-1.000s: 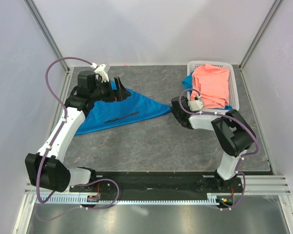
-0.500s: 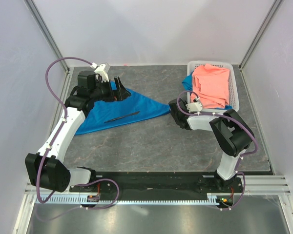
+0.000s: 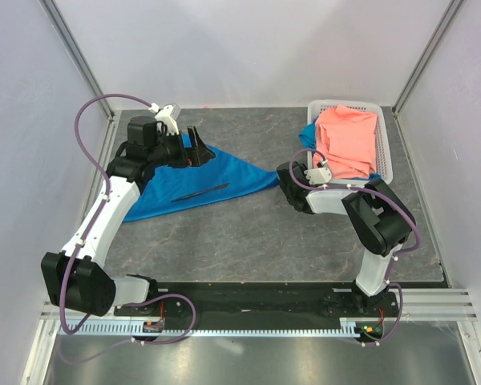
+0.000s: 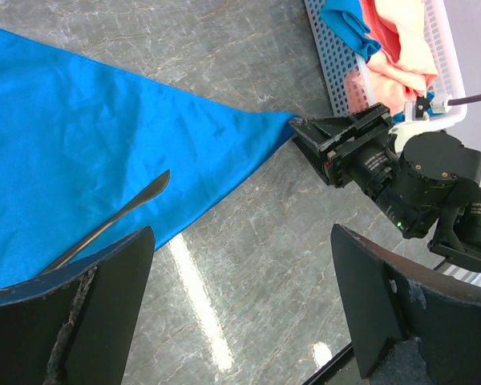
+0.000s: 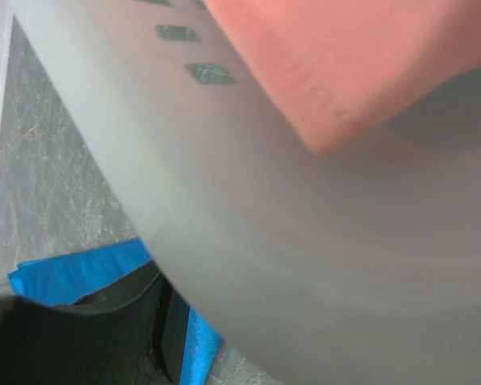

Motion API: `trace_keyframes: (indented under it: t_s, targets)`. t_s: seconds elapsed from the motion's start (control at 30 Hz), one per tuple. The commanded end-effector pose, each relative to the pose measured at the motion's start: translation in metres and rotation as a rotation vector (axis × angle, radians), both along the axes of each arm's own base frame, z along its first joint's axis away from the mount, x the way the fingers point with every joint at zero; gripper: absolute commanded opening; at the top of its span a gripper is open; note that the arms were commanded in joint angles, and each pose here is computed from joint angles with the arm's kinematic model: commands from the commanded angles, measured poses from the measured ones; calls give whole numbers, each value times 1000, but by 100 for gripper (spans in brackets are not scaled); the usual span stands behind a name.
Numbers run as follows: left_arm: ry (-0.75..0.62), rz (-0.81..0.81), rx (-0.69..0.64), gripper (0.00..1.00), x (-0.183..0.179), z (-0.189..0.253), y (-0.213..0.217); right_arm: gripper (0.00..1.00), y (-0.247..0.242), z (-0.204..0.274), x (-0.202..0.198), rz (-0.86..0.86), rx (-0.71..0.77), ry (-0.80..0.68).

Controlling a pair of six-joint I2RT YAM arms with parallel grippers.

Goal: Fold the napkin, place the utensils inside, and roll it up
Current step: Fold the napkin

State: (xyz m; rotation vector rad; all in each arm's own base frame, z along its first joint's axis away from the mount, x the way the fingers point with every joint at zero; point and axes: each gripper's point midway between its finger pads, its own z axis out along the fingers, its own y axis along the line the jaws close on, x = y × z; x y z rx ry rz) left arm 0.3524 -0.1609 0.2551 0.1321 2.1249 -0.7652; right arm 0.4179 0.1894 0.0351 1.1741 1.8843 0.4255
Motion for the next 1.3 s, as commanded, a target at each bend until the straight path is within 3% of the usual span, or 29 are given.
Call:
trace_keyframes:
  t_s: [0.0,0.4,0.8,1.27]
  targets:
    - [-33,-5,-34,98,0,13,-3,52,9,-10,1,7,50,1]
    - [-31,-12,-39,98,0,13,-4,52,7,-4,-3,4,89,-42]
    - [-25,-18,-43,98,-1,11,-5,54,8,-27,-10,-3,84,35]
    - [-25,-18,-46,98,-1,12,-6,32,9,-42,-13,-14,68,106]
